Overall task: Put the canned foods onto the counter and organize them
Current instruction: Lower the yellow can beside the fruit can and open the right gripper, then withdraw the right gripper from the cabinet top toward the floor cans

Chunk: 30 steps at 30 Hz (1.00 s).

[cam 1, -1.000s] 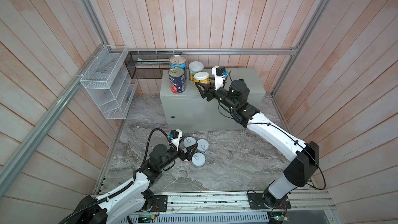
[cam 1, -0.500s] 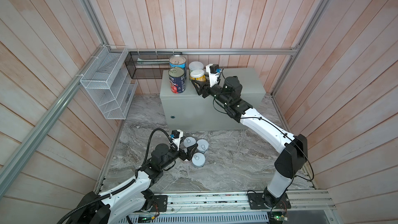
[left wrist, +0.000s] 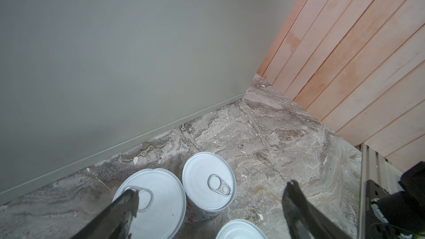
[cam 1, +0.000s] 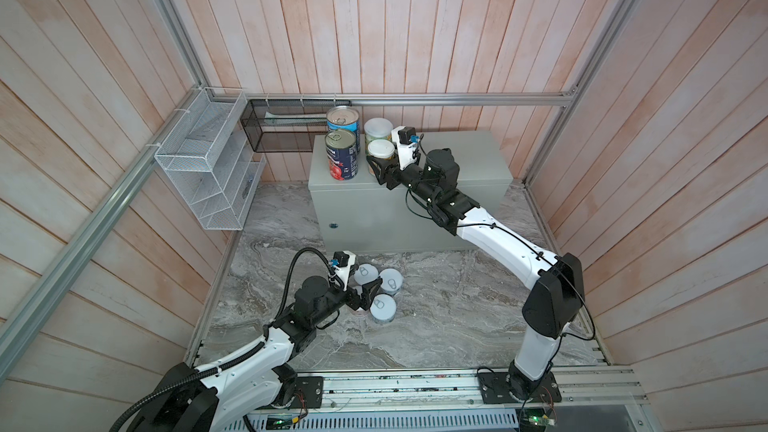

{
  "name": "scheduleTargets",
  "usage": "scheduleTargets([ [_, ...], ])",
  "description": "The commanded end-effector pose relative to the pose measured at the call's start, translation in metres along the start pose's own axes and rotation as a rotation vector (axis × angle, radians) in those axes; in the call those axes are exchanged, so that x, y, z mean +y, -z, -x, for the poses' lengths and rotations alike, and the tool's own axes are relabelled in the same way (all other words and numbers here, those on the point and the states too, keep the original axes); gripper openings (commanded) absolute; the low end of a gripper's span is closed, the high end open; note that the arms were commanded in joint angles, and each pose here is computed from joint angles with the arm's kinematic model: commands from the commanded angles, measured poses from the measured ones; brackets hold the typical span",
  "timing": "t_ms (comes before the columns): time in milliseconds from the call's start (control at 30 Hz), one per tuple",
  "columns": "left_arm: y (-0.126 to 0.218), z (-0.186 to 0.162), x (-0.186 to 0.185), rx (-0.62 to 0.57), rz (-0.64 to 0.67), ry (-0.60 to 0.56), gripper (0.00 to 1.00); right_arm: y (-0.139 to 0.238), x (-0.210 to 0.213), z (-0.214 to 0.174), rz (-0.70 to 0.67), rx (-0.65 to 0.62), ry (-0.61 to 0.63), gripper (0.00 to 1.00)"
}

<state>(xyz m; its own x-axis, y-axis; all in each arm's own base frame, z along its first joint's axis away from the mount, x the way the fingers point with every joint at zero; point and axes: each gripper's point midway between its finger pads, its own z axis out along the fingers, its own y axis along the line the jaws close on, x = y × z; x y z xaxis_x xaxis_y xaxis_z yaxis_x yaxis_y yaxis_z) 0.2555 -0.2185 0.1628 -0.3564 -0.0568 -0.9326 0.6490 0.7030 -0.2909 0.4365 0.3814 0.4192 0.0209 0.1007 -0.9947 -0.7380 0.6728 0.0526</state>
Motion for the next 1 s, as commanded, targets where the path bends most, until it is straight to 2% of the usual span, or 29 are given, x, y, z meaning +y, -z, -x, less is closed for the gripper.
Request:
scheduleTargets([
  [0,-0.002,0.015,-0.001,-0.038,0.000,-0.020,1.00,-0.004,-0.007,0.022,-0.033,-0.075,0.023,0.68],
  [333,-0.008,0.010,0.000,-0.012,-0.001,-0.009,1.00,-0.015,-0.004,0.013,-0.001,-0.051,0.000,0.69],
  [400,-0.009,0.009,0.000,-0.005,-0.001,-0.009,1.00,-0.015,-0.005,0.008,-0.004,-0.039,-0.011,0.73],
  [600,-0.010,0.009,0.001,-0.002,0.001,-0.007,1.00,-0.002,-0.005,0.013,-0.024,-0.065,-0.009,0.94],
  [967,-0.011,0.007,0.002,0.008,0.011,-0.002,1.00,0.040,-0.005,0.027,-0.061,-0.083,-0.032,0.98],
])
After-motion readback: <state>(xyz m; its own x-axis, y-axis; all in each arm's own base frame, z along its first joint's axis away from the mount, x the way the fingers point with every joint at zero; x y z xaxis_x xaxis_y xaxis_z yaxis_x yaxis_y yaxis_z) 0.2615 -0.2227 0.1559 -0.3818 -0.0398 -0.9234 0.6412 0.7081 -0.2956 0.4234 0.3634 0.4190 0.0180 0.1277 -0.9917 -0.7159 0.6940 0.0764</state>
